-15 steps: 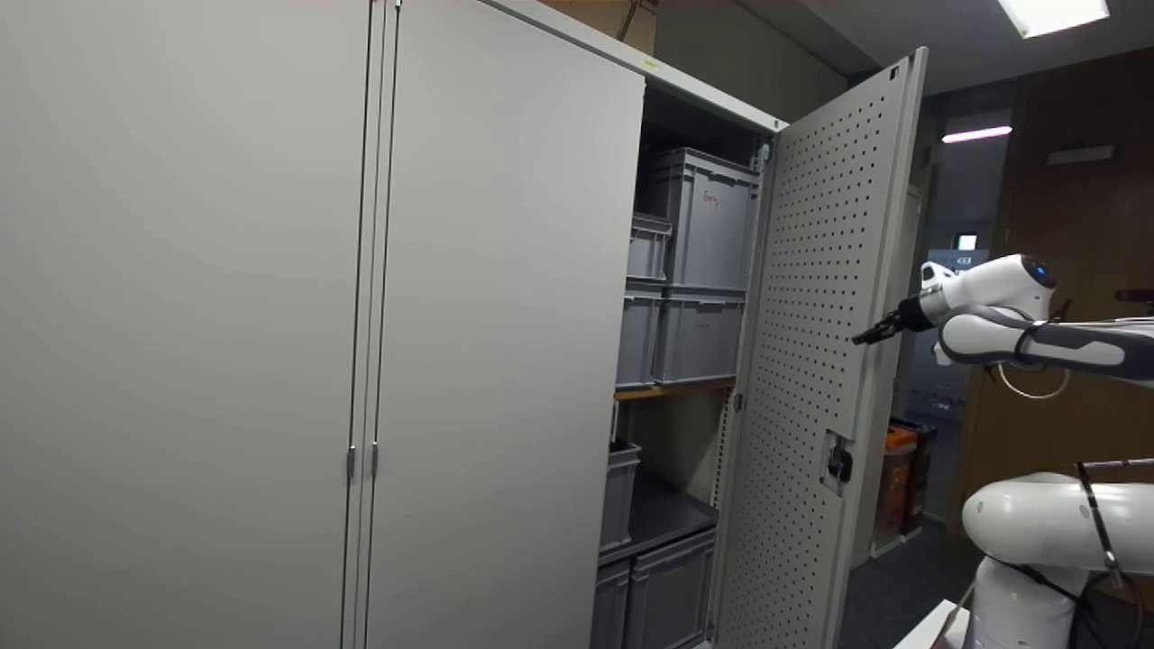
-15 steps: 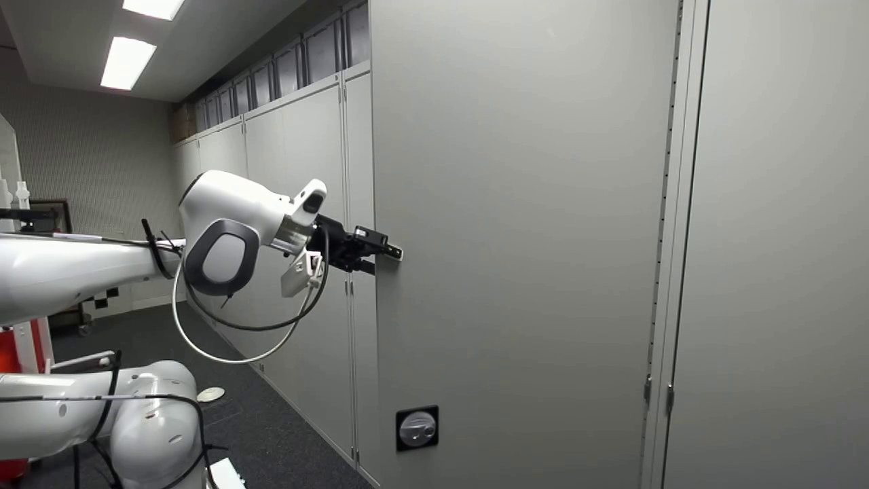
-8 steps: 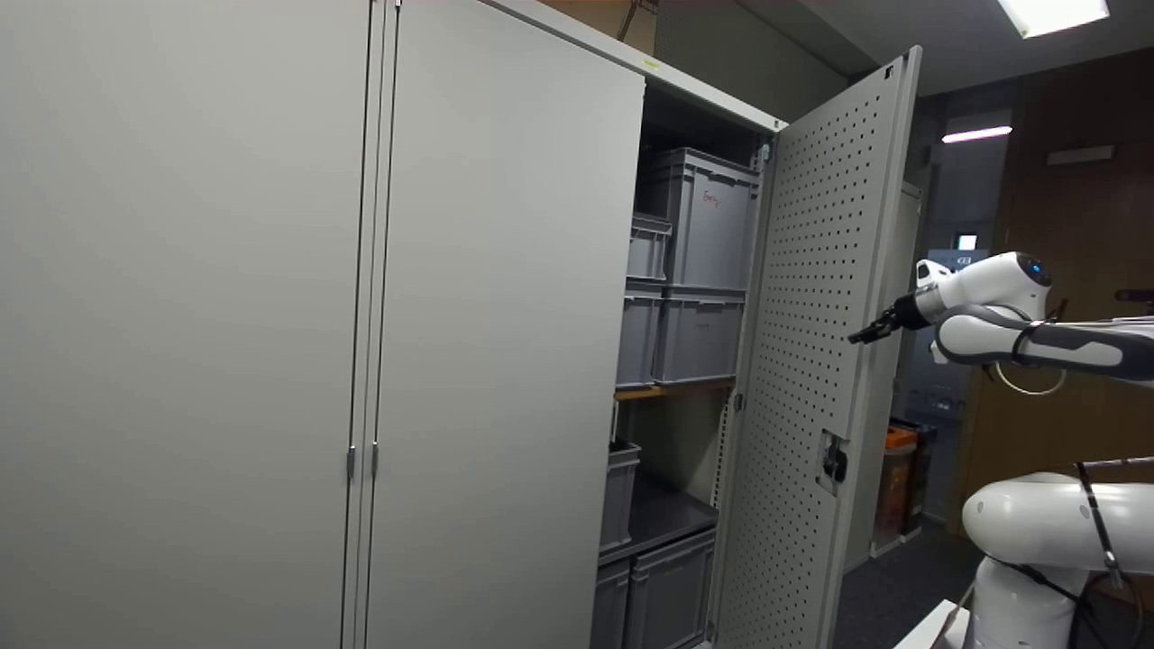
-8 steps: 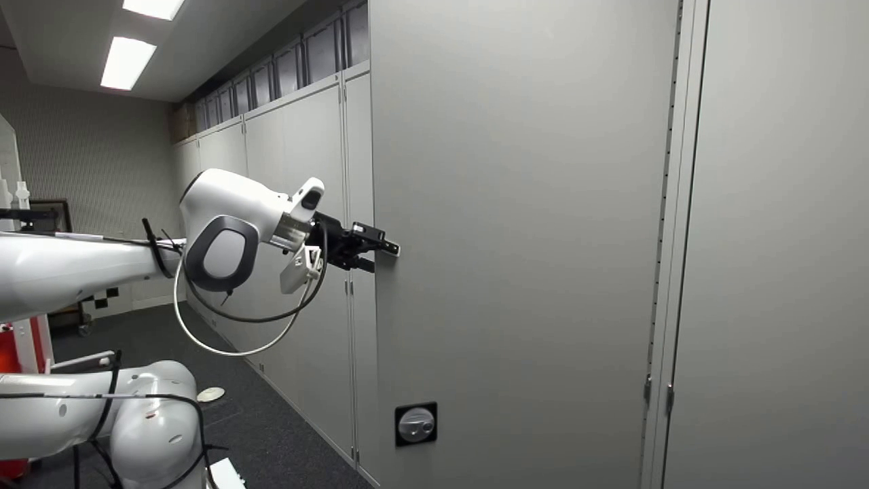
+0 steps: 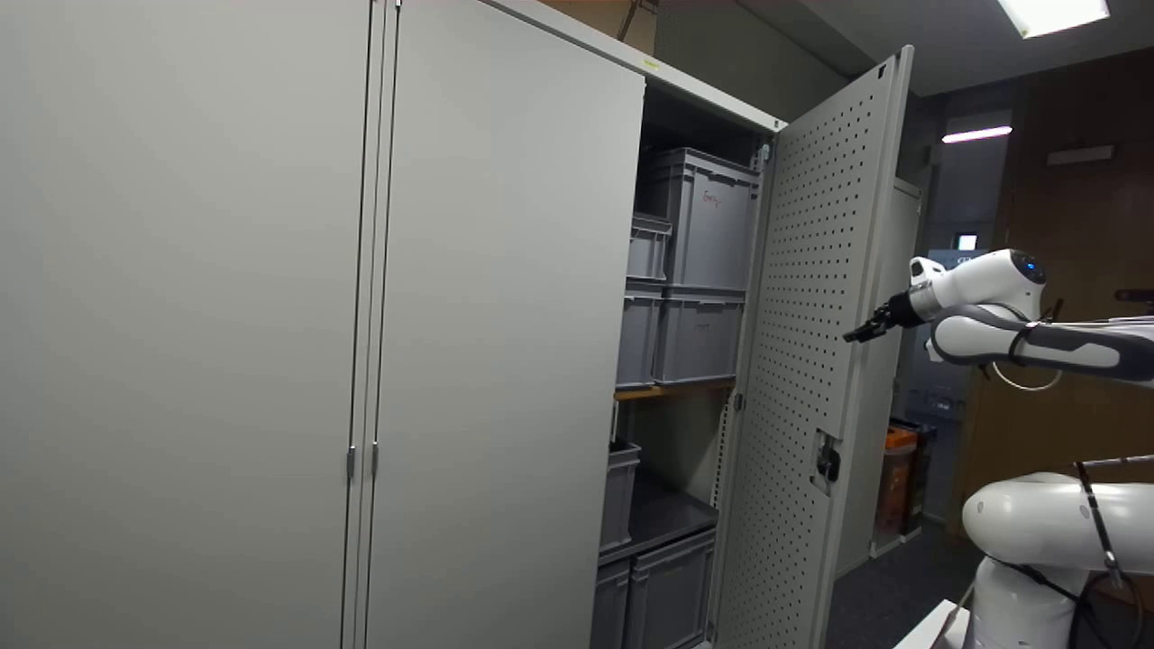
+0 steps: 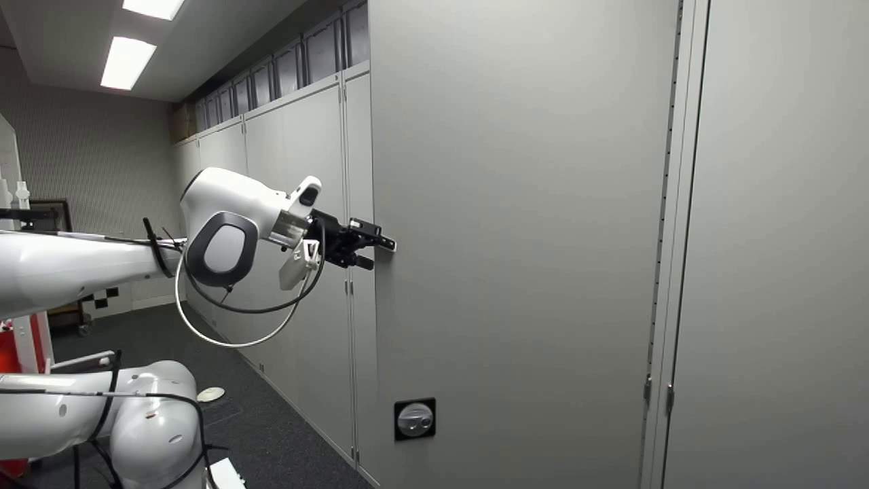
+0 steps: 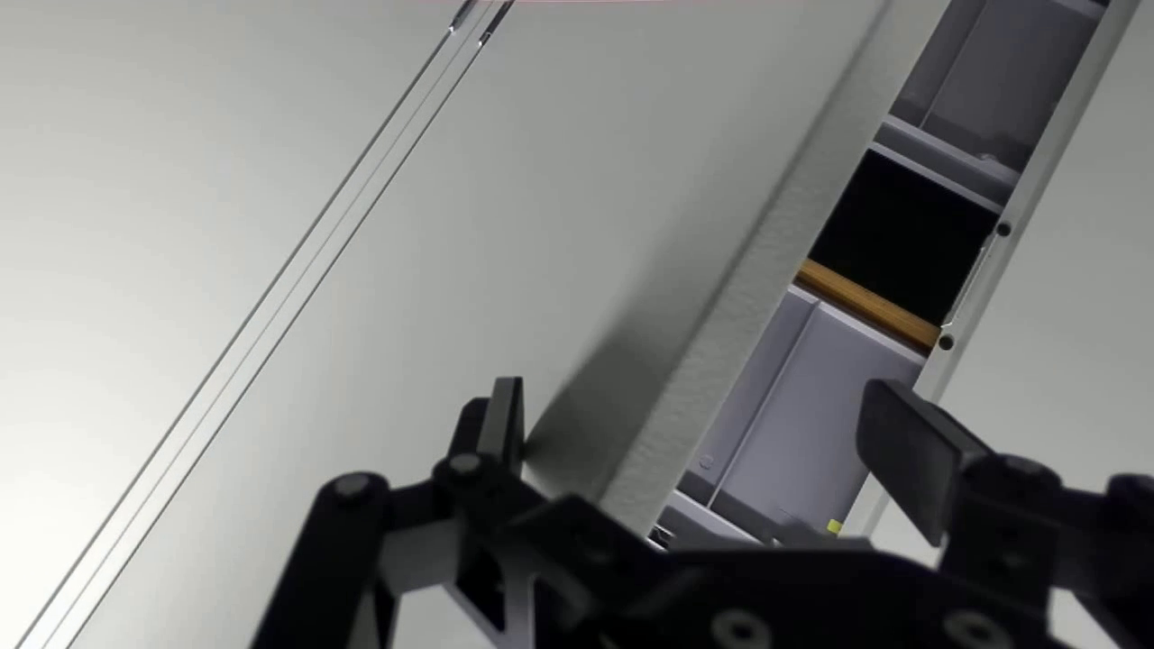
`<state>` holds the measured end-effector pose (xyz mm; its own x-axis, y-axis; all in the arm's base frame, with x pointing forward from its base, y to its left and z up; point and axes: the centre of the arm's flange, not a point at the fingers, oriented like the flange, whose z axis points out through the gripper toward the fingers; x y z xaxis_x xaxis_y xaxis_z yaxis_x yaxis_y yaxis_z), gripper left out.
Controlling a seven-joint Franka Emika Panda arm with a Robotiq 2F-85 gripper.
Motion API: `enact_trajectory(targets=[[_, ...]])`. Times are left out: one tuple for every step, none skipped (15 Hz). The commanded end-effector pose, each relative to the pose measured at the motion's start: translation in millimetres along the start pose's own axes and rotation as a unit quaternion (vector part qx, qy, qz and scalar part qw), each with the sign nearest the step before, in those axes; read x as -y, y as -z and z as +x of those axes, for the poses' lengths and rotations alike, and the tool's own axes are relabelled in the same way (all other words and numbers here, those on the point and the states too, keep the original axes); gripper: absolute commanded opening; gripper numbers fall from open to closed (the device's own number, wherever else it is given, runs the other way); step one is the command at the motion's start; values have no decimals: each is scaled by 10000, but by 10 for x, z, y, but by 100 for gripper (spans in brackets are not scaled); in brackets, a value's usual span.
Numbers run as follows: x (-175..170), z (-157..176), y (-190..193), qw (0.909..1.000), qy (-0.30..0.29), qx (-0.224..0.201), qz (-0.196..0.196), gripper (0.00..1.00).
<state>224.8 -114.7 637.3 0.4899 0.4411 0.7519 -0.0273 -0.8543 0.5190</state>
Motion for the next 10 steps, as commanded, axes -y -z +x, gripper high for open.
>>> enact_trajectory(targets=[[484, -300, 33, 9999, 51, -126, -33, 100], [499, -286, 34, 9999, 65, -128, -40, 100], [515, -270, 36, 9999, 74, -131, -45, 100], [533, -251, 37, 9999, 78, -133, -51, 100], [551, -235, 38, 9999, 79, -133, -57, 100], [571, -219, 38, 9999, 78, -135, -66, 100], [591, -201, 38, 9998, 77, -136, -75, 100], [608, -182, 37, 9998, 75, -136, -80, 100], [627, -161, 39, 9998, 73, -138, -89, 100], [647, -142, 39, 9998, 70, -139, -97, 100]])
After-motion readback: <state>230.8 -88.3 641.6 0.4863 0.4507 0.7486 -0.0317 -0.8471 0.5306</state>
